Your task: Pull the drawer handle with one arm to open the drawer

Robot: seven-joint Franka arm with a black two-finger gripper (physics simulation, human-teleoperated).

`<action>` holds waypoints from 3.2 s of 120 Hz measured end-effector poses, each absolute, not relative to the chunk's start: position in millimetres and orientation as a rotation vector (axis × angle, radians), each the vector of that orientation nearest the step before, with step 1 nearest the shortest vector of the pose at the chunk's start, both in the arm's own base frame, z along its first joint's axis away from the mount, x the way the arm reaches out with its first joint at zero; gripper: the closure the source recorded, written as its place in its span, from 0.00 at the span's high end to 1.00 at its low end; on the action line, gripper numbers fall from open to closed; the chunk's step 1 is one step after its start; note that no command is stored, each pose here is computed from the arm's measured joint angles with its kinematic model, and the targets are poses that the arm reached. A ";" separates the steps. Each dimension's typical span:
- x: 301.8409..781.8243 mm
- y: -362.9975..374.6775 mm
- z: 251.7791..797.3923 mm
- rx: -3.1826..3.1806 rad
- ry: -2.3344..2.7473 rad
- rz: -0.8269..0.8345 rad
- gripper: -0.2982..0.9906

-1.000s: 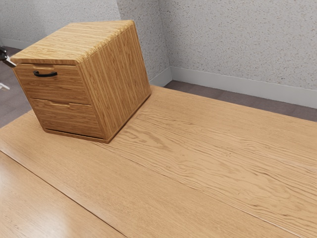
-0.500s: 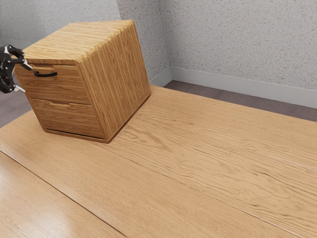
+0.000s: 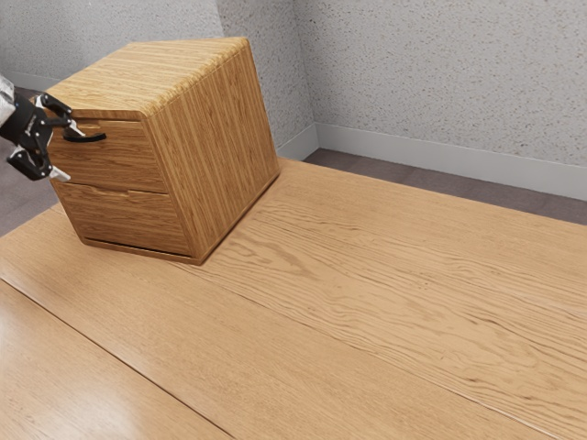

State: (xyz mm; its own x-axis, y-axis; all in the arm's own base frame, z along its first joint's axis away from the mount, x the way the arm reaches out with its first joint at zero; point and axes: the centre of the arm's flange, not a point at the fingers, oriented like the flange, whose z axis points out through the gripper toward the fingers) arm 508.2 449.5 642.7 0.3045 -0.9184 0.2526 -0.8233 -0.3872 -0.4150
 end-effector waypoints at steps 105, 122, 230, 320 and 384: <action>360.5 425.2 696.9 -2.398 1.657 -0.672 0.77; 339.1 454.6 700.3 -2.388 1.628 -0.769 0.77; 395.4 472.9 702.6 -2.287 1.647 -0.749 0.77; 407.4 495.6 681.1 -2.302 1.603 -0.669 0.77; 443.0 470.5 662.9 -2.276 1.699 -0.764 0.77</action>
State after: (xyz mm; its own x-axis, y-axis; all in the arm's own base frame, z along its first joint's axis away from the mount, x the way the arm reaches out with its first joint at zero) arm 443.0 470.5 662.9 0.2056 -0.9369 0.2826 -0.8334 -0.3190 -0.4513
